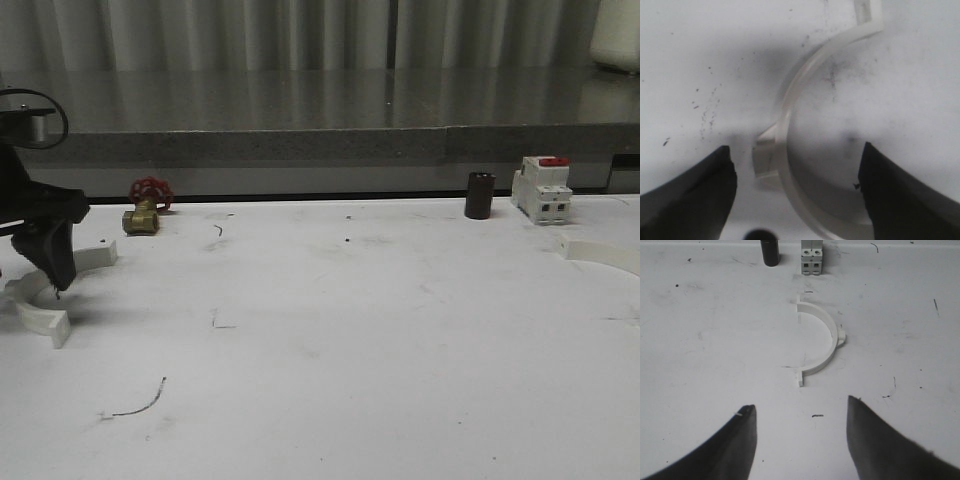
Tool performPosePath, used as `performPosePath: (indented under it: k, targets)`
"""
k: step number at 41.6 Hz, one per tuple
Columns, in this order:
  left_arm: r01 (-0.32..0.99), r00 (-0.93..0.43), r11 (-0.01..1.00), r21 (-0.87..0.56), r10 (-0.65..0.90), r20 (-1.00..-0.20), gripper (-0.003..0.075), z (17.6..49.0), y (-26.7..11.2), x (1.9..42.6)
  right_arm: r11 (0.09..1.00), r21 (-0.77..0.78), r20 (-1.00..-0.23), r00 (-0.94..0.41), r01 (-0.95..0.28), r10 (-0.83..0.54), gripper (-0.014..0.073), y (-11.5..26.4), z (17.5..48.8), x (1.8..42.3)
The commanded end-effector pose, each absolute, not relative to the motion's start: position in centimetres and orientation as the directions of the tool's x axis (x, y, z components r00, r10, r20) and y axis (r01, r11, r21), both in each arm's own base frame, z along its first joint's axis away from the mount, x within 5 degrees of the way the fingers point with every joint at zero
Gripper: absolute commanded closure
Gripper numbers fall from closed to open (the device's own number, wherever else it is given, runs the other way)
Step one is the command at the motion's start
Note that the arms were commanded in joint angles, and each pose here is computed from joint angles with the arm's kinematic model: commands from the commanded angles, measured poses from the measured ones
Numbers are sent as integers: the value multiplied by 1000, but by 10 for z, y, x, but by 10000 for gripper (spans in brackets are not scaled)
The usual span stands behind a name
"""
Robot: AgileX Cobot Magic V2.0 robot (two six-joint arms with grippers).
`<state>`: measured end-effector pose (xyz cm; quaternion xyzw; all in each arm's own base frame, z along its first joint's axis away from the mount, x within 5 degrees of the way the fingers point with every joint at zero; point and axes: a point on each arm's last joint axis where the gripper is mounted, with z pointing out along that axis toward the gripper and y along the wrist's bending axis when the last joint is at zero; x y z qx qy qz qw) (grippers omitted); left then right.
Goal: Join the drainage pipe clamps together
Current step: 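Lower the left gripper and grasp the end of the nearby white half-clamp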
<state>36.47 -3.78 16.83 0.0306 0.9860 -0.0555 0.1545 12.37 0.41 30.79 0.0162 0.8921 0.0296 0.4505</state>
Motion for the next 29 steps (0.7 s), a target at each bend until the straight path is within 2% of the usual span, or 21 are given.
performPosePath:
  k: [1, 10, 25, 29]
  targets:
    - [64, -909, 989, -132, 3, -417, 290, 194, -42, 372, 998, 57, -854, -518, 2, 50, 161, 3, 323, 129]
    - [66, -915, 990, -127, 9, -404, 412, 190, -41, 372, 998, 57, -854, -518, 2, 50, 161, 3, 323, 129]
    - [63, -921, 990, -124, 10, -390, 429, 180, -41, 375, 998, 57, -854, -518, 2, 50, 161, 3, 323, 129]
    - [63, -920, 990, -124, 10, -392, 478, 180, -41, 375, 998, 57, -854, -518, 2, 50, 161, 3, 323, 129]
